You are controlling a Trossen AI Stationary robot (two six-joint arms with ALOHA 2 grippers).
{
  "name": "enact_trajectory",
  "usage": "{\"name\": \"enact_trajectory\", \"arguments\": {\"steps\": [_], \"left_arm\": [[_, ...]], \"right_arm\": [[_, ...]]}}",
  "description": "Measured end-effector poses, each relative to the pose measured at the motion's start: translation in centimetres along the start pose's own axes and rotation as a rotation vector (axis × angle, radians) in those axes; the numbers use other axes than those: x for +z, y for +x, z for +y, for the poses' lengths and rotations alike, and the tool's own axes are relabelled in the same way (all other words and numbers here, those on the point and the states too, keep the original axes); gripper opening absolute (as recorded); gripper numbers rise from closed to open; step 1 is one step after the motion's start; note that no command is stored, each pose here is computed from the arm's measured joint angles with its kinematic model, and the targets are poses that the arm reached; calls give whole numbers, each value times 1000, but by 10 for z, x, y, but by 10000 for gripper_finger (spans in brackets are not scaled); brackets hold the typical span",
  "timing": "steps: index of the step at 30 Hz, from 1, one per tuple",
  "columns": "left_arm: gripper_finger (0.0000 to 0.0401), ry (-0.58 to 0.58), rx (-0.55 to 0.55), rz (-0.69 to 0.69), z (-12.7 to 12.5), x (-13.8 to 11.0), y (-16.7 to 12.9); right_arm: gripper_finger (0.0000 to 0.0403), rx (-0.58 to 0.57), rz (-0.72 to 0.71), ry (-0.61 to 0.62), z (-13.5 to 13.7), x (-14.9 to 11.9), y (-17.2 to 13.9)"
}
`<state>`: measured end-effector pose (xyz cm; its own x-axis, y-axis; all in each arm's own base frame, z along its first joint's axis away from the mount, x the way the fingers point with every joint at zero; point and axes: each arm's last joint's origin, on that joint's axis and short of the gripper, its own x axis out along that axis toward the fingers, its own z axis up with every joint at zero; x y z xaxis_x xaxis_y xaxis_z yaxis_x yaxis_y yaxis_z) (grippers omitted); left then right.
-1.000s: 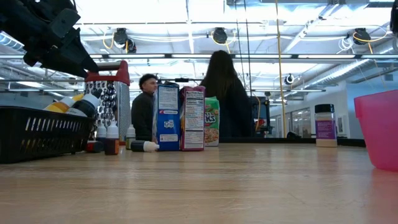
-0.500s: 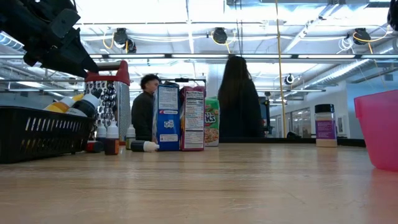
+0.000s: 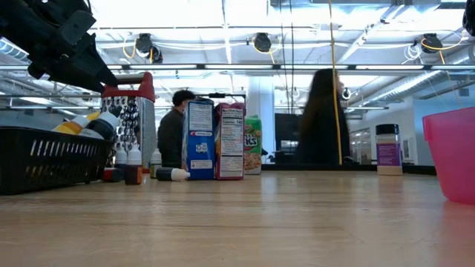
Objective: Pick & Place Kitchen Items
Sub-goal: Put the red cereal box into the red bin, then put the green cereal box into the red bin
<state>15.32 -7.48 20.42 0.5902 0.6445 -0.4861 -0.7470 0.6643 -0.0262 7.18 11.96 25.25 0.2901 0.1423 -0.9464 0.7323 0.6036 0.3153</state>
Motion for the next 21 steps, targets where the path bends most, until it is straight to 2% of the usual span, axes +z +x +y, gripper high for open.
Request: {"name": "enact_trajectory", "arguments": {"steps": [3, 7, 15, 21], "left_arm": [[253, 0, 0, 0, 0, 0, 0], [253, 0, 0, -2, 0, 0, 0], [253, -2, 0, -2, 0, 0, 0], [253, 0, 1, -7, 0, 0, 0]], "right_arm": [[162, 3, 64, 14, 1, -2, -1], [179, 18, 74, 11, -1, -1, -4], [166, 41, 72, 3, -9, 4, -11], [160, 113, -50, -19, -10, 13, -15]]}}
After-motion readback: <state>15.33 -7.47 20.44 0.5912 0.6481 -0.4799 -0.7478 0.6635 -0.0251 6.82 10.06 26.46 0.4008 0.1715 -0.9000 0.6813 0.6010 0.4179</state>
